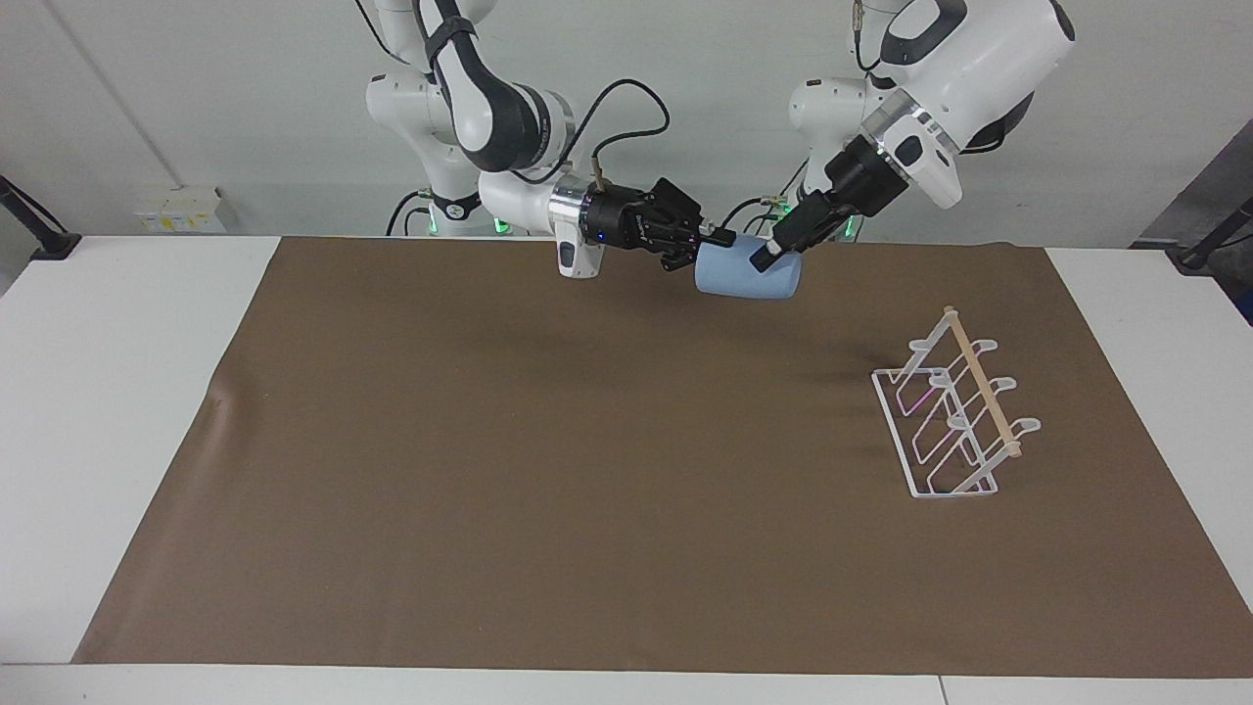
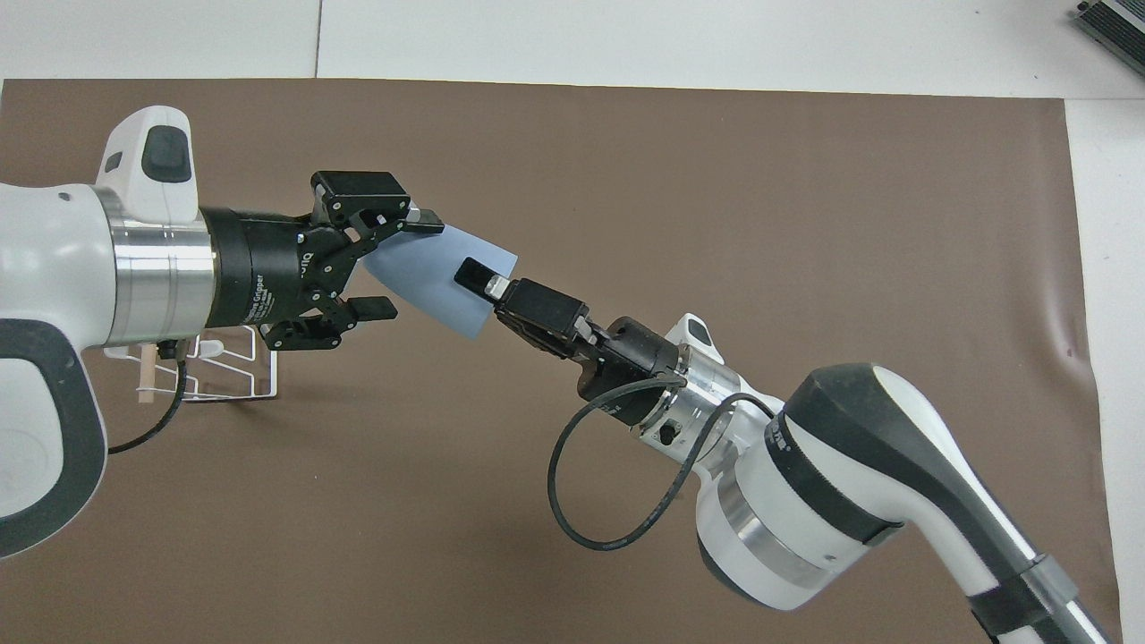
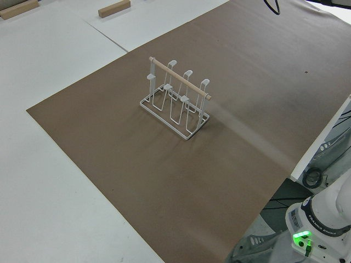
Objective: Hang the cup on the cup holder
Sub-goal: 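Close the left gripper on the cup held by the right gripper, then open the right gripper and withdraw it while the left gripper holds the cup, then lower the cup onto the rack hook with the left gripper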
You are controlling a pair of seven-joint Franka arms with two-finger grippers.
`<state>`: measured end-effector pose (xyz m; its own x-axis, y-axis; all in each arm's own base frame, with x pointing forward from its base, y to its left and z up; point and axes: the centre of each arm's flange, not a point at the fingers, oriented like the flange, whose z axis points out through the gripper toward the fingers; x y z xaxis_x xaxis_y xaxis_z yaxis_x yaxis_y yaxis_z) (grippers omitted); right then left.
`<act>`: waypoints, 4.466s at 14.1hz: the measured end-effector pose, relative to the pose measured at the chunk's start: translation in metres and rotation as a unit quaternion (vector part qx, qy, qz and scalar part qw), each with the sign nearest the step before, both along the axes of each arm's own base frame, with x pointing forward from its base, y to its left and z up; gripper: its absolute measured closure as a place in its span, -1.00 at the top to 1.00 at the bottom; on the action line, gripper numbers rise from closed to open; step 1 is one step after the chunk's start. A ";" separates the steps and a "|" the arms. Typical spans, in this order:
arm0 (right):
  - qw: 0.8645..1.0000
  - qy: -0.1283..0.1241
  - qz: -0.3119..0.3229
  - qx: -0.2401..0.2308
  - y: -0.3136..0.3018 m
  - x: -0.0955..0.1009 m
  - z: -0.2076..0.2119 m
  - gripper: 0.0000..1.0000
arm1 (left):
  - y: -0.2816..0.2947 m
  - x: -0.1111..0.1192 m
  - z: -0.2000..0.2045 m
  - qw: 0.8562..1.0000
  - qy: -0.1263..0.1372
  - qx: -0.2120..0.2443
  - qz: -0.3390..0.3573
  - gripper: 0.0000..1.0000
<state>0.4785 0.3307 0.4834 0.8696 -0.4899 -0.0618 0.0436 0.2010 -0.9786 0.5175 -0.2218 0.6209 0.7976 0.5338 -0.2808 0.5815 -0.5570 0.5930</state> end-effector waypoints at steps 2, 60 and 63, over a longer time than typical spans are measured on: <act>1.000 0.000 0.000 0.000 0.000 0.000 0.000 -0.89 | 0.001 0.002 -0.002 1.000 -0.006 0.007 -0.002 1.00; 0.451 -0.365 0.342 -0.739 -0.178 0.093 0.097 1.00 | 0.184 0.085 -0.097 0.831 -0.318 0.379 -0.254 0.52; 0.428 -0.321 0.410 -0.739 -0.197 0.084 0.086 1.00 | 0.185 0.083 -0.112 0.823 -0.324 0.389 -0.260 0.52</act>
